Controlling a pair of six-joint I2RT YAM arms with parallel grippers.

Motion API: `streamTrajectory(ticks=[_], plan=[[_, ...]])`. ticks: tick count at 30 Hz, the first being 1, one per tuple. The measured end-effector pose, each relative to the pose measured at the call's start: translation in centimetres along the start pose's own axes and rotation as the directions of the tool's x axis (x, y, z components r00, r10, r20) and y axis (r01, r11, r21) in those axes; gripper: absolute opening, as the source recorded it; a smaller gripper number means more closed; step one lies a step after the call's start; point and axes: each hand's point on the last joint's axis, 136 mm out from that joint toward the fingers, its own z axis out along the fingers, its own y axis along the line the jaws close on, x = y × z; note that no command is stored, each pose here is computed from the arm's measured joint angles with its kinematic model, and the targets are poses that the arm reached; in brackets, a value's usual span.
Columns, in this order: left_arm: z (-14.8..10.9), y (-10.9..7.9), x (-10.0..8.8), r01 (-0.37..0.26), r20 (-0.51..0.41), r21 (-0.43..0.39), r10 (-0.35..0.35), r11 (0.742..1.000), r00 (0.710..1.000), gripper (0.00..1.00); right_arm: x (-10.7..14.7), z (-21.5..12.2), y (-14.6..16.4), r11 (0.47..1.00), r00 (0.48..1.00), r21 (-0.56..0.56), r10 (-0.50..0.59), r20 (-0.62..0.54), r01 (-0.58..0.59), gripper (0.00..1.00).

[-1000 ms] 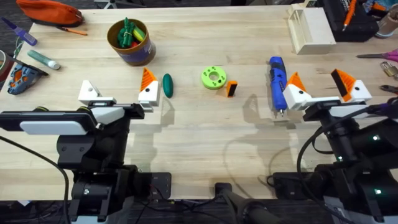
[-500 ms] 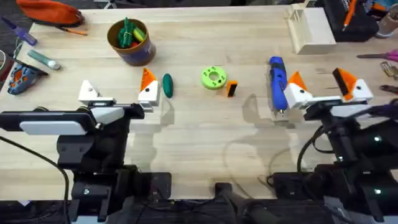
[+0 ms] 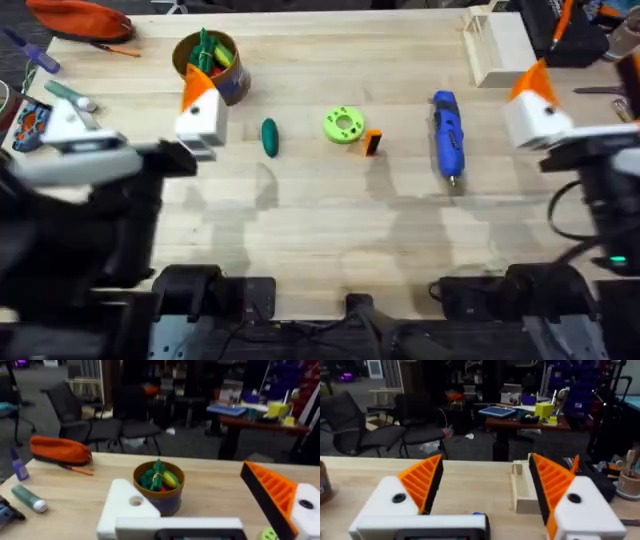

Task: Pick up the gripper from the table and insert it into the empty holder that is missing its gripper. Then pick up a screw, insert it into the mounting hole, and use the screwdriver to tighten it. Finally, clean up the table by picking up the vegetable and placing it into the bucket.

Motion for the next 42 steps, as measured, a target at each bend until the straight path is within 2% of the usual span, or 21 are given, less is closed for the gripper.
streamTrajectory(ticks=[4,7,11,16,20,22,24,28,34,37,40,42], plan=[[1.4,0.0,-0.6,-0.009,-0.160,-0.016,0.006,1.000,0.987,0.985,-1.1,1.0,-0.1,1.000,0.992,0.004,0.003,-0.130,-0.002,0.992],[2.9,0.1,0.2,-0.023,-0.314,-0.029,0.013,0.999,0.949,0.985,-0.3,2.0,-0.1,1.000,0.957,0.005,0.007,-0.292,-0.005,0.994],[5.0,0.1,1.5,-0.043,-0.507,-0.038,0.018,0.998,0.862,0.985,1.0,3.2,-0.1,1.000,0.872,0.009,0.015,-0.489,-0.012,0.994],[7.2,0.1,3.6,-0.066,-0.695,-0.039,0.020,0.997,0.718,0.985,2.8,4.7,-0.2,0.998,0.732,0.039,0.057,-0.679,-0.042,0.994],[8.8,0.1,5.5,-0.079,-0.790,-0.037,0.019,0.996,0.613,0.985,5.3,4.7,-0.2,0.996,0.595,0.071,0.091,-0.799,-0.057,0.994],[9.4,0.2,6.5,-0.083,-0.821,-0.036,0.018,0.996,0.571,0.985,6.5,4.4,-0.1,0.995,0.525,0.080,0.099,-0.845,-0.059,0.994],[9.9,0.2,7.4,-0.086,-0.839,-0.035,0.017,0.996,0.544,0.985,7.7,4.2,-0.1,0.995,0.468,0.087,0.104,-0.877,-0.059,0.993],[10.1,0.2,8.9,-0.089,-0.867,-0.032,0.016,0.996,0.498,0.985,9.2,3.7,0.0,0.994,0.397,0.096,0.111,-0.911,-0.058,0.994],[9.7,-0.2,9.3,-0.085,-0.880,-0.021,0.022,0.996,0.474,0.985,9.4,3.8,0.0,0.993,0.392,0.101,0.116,-0.913,-0.059,0.994],[9.2,-1.6,9.6,-0.070,-0.889,-0.007,0.026,0.998,0.457,0.985,9.4,3.8,0.0,0.993,0.392,0.101,0.116,-0.912,-0.059,0.994],[9.0,-3.9,9.9,-0.048,-0.892,0.014,0.034,0.999,0.450,0.985,9.4,3.8,0.0,0.993,0.393,0.101,0.116,-0.912,-0.060,0.994],[8.8,-5.5,10.6,-0.033,-0.903,0.018,0.030,0.999,0.429,0.987,9.3,3.8,0.0,0.993,0.393,0.101,0.117,-0.912,-0.060,0.994]])
